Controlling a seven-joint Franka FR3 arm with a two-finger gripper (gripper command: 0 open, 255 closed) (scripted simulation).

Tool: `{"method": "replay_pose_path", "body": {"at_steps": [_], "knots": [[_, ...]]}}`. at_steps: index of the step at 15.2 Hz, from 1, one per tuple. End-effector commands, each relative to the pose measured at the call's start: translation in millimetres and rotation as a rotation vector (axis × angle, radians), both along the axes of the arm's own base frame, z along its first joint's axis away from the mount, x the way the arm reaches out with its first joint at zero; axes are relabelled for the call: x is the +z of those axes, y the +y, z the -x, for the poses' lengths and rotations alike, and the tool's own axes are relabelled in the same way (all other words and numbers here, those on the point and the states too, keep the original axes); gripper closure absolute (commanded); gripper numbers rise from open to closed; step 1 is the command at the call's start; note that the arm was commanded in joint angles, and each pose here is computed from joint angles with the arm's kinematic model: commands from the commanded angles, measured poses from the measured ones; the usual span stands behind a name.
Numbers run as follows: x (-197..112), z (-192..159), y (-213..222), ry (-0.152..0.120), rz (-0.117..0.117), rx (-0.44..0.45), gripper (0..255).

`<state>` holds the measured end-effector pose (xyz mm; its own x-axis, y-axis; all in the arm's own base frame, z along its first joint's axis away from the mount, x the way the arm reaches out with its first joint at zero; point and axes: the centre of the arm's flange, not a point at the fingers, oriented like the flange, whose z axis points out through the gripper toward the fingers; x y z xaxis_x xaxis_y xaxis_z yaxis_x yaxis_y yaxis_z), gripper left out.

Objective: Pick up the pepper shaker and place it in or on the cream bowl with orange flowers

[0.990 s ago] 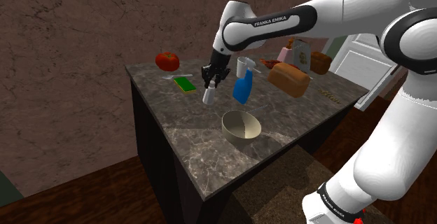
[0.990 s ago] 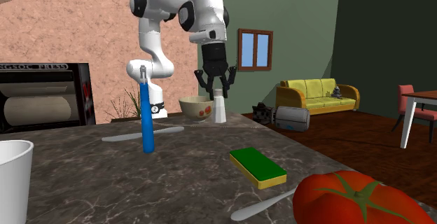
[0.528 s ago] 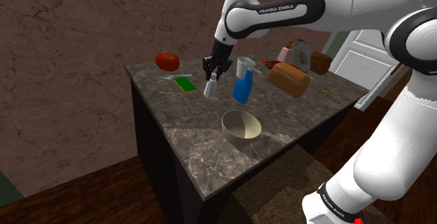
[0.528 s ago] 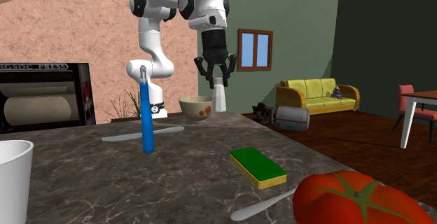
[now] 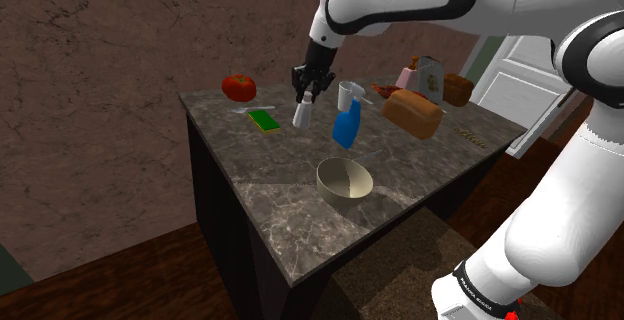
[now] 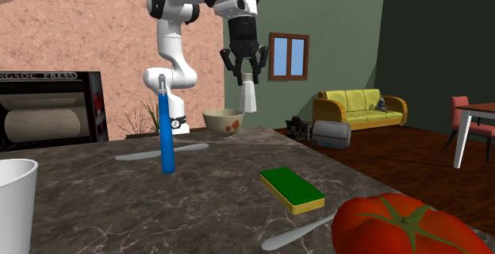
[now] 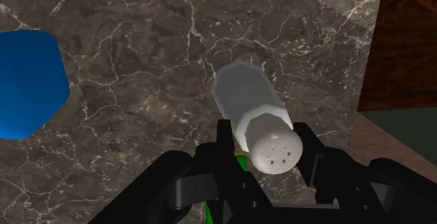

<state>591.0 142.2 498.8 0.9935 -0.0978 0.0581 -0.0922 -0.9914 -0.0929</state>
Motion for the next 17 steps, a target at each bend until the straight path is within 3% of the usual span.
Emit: {"method": "replay_pose_path", "body": {"at_steps": [1, 6, 17], "knots": [[11.0, 0.0, -0.5, 0.000, 0.000, 0.000, 255], [35.1, 0.1, -0.6, 0.000, 0.000, 0.000, 255], [60.4, 142.9, -4.7, 0.000, 0.000, 0.000, 255]]}}
